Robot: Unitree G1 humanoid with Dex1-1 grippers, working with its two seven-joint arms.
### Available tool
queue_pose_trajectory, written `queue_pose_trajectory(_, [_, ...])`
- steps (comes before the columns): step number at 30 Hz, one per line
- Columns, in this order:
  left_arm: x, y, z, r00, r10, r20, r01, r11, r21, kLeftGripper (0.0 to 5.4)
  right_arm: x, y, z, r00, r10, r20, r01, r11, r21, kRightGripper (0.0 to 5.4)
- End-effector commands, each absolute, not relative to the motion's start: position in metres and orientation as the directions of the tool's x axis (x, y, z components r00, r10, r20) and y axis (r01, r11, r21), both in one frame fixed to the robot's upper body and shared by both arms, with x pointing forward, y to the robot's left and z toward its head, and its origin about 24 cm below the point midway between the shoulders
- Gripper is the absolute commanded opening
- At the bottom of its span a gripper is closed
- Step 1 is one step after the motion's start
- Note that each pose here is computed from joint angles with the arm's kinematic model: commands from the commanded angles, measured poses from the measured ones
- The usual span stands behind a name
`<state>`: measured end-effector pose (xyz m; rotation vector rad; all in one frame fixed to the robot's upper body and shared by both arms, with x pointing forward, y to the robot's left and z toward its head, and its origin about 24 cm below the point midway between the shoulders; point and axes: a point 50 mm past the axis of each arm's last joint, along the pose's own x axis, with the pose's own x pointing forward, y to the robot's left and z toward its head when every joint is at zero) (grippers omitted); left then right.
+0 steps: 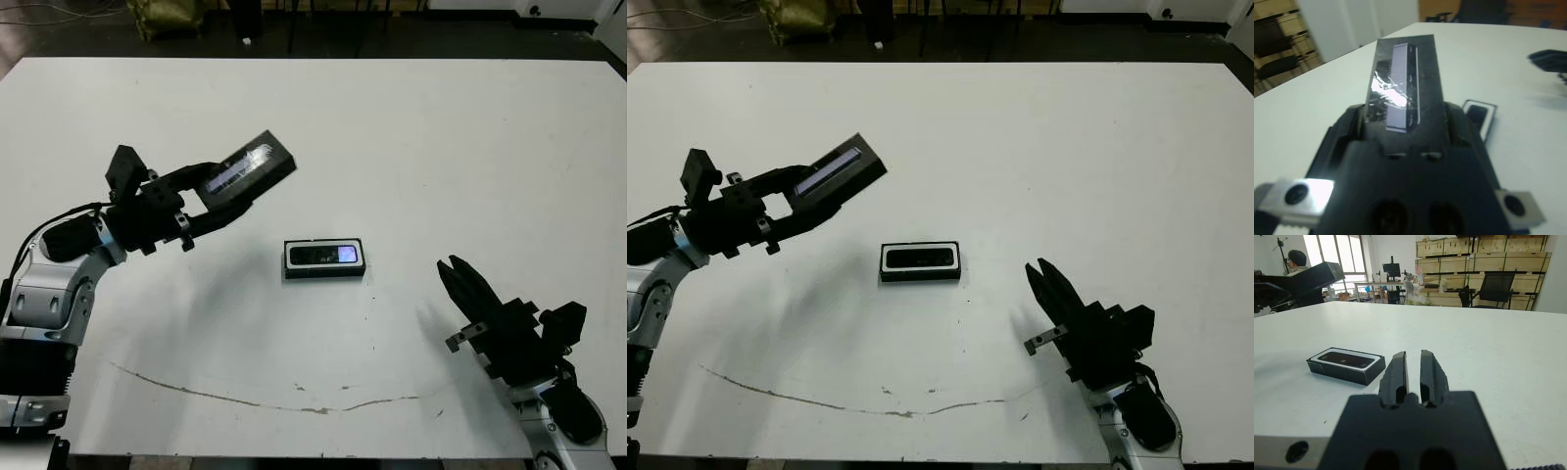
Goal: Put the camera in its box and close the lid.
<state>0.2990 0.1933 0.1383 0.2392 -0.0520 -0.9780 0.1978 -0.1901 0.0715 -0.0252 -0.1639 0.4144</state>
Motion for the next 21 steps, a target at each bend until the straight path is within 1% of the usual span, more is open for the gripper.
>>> queue_pose_trajectory(1, [0.298, 0.191, 0.126, 0.534, -0.834, -0.139, 0.841, 0.508, 0.185, 2.51, 0.195, -0.191, 0.067, 0.917, 0.382, 0.112, -0.379, 0.924, -0.051, 0.0])
queue_pose_trajectory(7, [0.302, 0.188, 0.111, 0.494, -0.848, -0.189, 0.868, 0.469, 0.163, 2.51, 0.196, -0.19, 0.064, 0.915, 0.382, 0.13, -0.381, 0.924, -0.034, 0.0])
queue_pose_trajectory(11, [0.303, 0.187, 0.109, 0.481, -0.851, -0.208, 0.876, 0.456, 0.161, 2.51, 0.194, -0.189, 0.064, 0.922, 0.369, 0.116, -0.366, 0.929, -0.048, 0.0])
queue_pose_trajectory(17, [0.304, 0.184, 0.106, 0.443, -0.869, -0.221, 0.896, 0.425, 0.126, 2.51, 0.196, -0.189, 0.066, 0.906, 0.408, 0.118, -0.408, 0.913, -0.025, 0.0])
queue_pose_trajectory(21, [0.307, 0.178, 0.105, 0.413, -0.886, -0.212, 0.91, 0.392, 0.136, 2.51, 0.196, -0.19, 0.066, 0.911, 0.399, 0.106, -0.396, 0.917, -0.046, 0.0])
